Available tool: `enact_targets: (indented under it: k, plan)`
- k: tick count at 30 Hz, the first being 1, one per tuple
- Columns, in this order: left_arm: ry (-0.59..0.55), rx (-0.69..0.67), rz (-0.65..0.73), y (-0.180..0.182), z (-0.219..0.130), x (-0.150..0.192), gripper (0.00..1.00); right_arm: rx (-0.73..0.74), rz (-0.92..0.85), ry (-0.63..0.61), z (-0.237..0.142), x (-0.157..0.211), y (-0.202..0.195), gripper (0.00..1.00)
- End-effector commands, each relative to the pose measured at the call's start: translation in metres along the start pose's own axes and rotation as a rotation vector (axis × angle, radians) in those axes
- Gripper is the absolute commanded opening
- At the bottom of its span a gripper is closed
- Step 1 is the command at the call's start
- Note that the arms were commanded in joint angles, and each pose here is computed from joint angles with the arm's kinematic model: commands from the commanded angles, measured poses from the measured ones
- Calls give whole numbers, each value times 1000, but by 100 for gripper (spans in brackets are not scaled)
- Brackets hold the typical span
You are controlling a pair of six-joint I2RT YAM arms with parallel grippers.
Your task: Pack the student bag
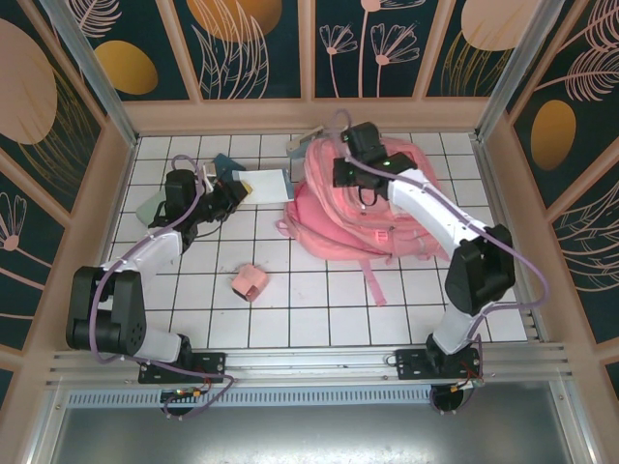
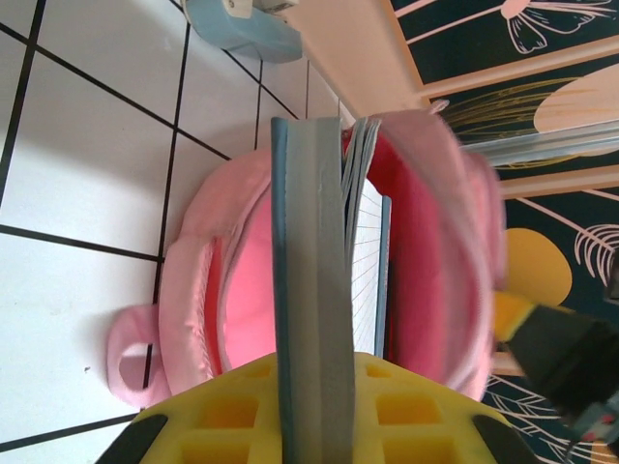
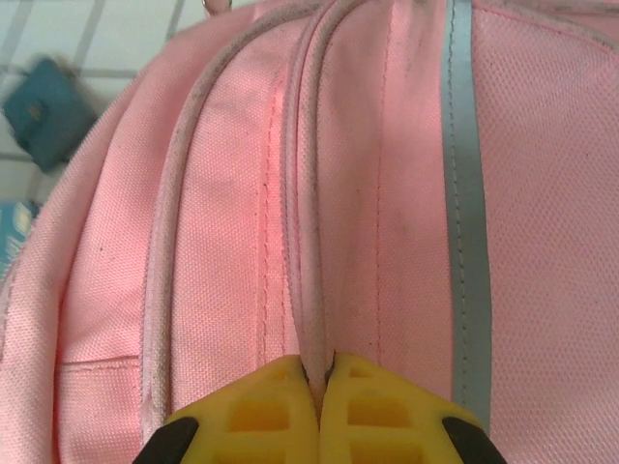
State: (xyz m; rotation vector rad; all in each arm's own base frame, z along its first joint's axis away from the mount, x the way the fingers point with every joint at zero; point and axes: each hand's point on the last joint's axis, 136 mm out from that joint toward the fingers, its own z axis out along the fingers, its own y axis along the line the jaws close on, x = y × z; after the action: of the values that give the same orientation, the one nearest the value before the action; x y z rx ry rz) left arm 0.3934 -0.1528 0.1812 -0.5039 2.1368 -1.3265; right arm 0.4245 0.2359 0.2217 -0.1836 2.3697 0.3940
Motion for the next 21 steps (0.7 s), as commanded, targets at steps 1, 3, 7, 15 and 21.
enact_targets:
  k: [1,3,7,15,21]
  plan:
    - [-13,44,17,-8,4,-3,0,-249,90,-185,-53,-67,28,0]
    - [-1,51,14,-10,10,1,0,-321,128,-200,-63,-78,27,0]
    - [32,76,18,-21,30,14,0,-430,192,-218,-78,-92,25,0]
    - [117,167,-7,-54,86,48,0,-505,239,-234,-90,-99,23,0]
    - [226,205,0,-76,141,90,0,-538,274,-246,-98,-105,19,0]
